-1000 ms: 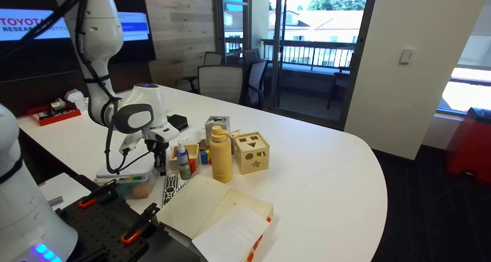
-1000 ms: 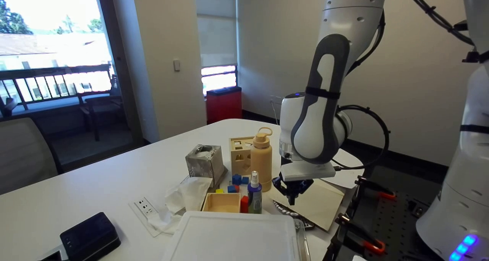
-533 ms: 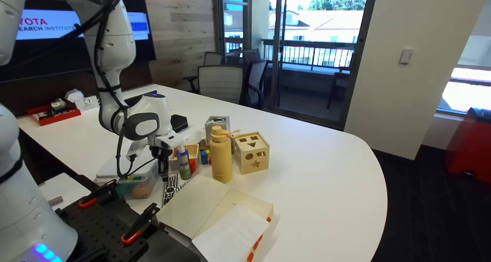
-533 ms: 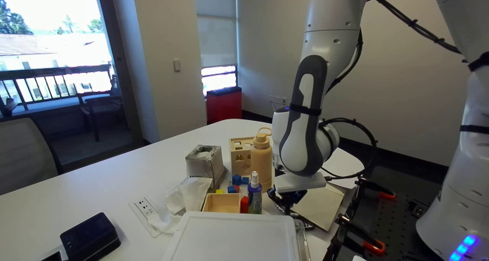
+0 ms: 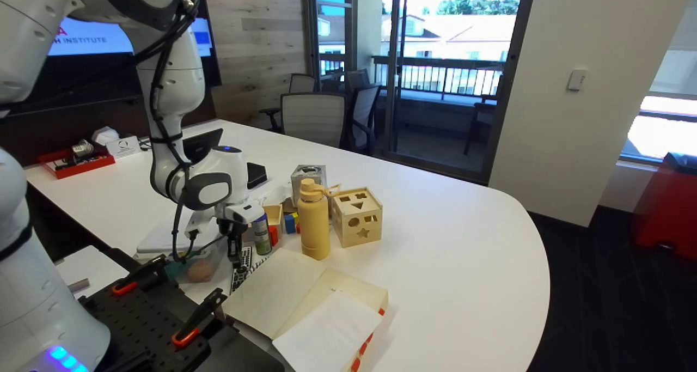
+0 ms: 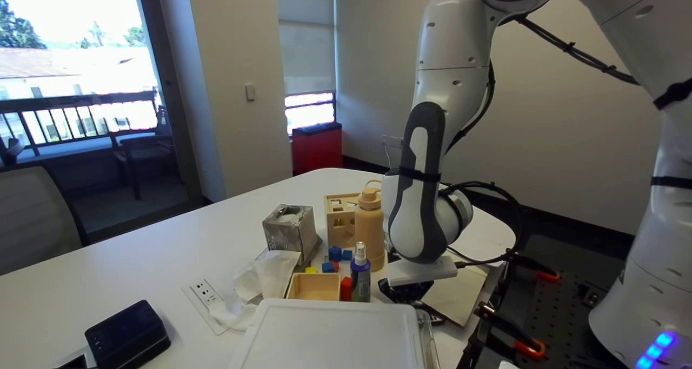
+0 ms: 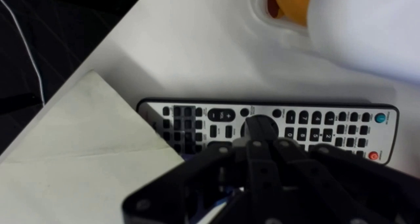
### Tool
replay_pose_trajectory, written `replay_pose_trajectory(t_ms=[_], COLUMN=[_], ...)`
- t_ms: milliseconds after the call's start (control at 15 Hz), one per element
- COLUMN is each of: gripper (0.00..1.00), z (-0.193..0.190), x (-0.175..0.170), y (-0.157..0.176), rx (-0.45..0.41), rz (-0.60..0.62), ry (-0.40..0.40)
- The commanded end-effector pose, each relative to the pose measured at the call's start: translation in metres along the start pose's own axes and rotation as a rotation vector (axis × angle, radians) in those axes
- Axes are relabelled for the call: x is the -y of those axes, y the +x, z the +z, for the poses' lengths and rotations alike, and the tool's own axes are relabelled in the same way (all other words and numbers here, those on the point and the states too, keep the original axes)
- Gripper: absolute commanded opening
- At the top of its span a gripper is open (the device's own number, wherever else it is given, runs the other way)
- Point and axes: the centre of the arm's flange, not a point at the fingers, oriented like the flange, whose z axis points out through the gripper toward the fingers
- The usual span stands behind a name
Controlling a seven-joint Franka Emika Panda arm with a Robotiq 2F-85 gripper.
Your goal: Press the center button on the grey remote
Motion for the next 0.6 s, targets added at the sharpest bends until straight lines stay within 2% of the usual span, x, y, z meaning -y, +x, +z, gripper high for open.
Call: replay_pose_trajectory(t_ms=[0, 533], gripper=[0.0, 0.0], z=[0.0088, 0.0145], x=[-0.0005, 0.0037], y=[0.0047, 0.0126], rx=[0.005, -0.009], rz=[-0.001, 0.023], ry=[0.011, 0.02])
